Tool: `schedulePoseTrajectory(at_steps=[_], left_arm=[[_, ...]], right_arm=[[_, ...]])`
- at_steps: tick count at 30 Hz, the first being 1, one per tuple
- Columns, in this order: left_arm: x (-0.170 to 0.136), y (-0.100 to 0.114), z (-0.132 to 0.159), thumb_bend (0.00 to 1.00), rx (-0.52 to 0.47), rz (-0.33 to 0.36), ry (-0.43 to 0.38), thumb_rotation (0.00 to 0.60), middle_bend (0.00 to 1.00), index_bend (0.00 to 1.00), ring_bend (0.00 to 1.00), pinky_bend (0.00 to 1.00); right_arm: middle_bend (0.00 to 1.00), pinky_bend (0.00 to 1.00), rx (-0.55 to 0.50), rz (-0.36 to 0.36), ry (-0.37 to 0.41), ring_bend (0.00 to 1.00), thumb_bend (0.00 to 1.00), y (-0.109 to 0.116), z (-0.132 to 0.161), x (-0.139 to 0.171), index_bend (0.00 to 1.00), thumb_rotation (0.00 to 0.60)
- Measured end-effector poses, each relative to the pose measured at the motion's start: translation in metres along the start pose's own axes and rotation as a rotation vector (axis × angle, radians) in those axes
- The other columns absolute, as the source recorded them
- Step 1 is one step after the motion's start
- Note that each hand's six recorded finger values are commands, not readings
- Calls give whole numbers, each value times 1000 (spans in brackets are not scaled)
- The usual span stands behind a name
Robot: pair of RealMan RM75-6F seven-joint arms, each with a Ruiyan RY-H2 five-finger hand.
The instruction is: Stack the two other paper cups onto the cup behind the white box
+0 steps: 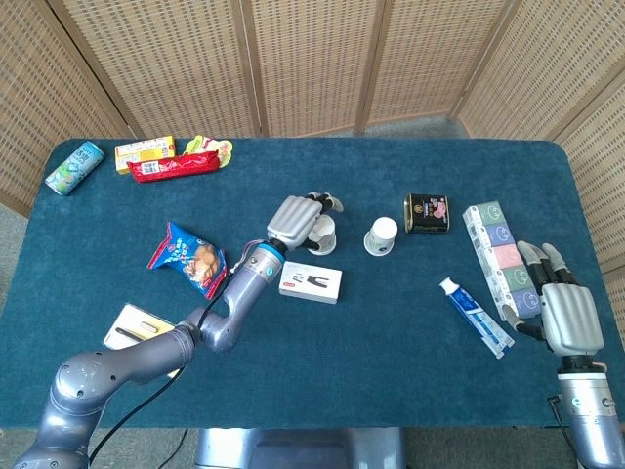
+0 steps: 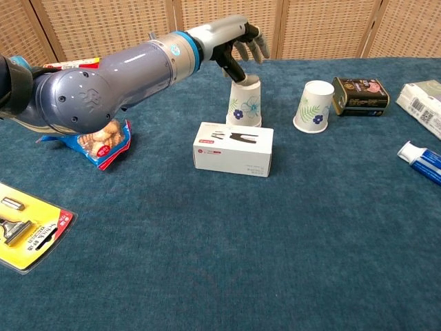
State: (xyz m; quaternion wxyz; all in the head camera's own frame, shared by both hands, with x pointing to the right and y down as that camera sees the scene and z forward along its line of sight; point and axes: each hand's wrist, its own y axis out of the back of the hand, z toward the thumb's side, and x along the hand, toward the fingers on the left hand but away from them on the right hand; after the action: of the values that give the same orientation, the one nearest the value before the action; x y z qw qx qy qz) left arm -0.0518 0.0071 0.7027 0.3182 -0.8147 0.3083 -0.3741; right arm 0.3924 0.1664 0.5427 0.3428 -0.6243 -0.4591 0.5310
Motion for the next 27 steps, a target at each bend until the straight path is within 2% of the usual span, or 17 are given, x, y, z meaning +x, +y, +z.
schedulePoseTrajectory(at_steps=[2, 4, 8, 14, 18, 27], left_arm=[[0, -5, -1, 395, 5, -27, 6, 600, 102, 130, 49, 322], [0, -9, -3, 394, 12, -54, 11, 600, 16, 39, 0, 220], [-5, -11, -1, 396, 24, -83, 1, 600, 0, 0, 0, 135], [-21, -5, -7, 394, 53, -92, -7, 600, 0, 0, 0, 118], [-31, 0, -19, 395, 65, -95, 17, 600, 0, 0, 0, 114], [-52, 11, -28, 396, 51, -75, 25, 600, 0, 0, 0, 154]], right_arm=[[134, 294, -3, 0, -1, 0, 296, 0, 0, 0, 0, 600], [134, 294, -1, 0, -2, 0, 294, 0, -1, 0, 0, 600], [135, 295, 1, 7, -4, 0, 295, -1, -2, 0, 0, 600], [135, 294, 1, 18, 2, 0, 295, -5, 0, -2, 0, 600], [134, 294, -3, 25, 1, 0, 294, -7, -1, -1, 0, 600], [134, 294, -1, 40, 12, 0, 294, -10, 1, -5, 0, 600]])
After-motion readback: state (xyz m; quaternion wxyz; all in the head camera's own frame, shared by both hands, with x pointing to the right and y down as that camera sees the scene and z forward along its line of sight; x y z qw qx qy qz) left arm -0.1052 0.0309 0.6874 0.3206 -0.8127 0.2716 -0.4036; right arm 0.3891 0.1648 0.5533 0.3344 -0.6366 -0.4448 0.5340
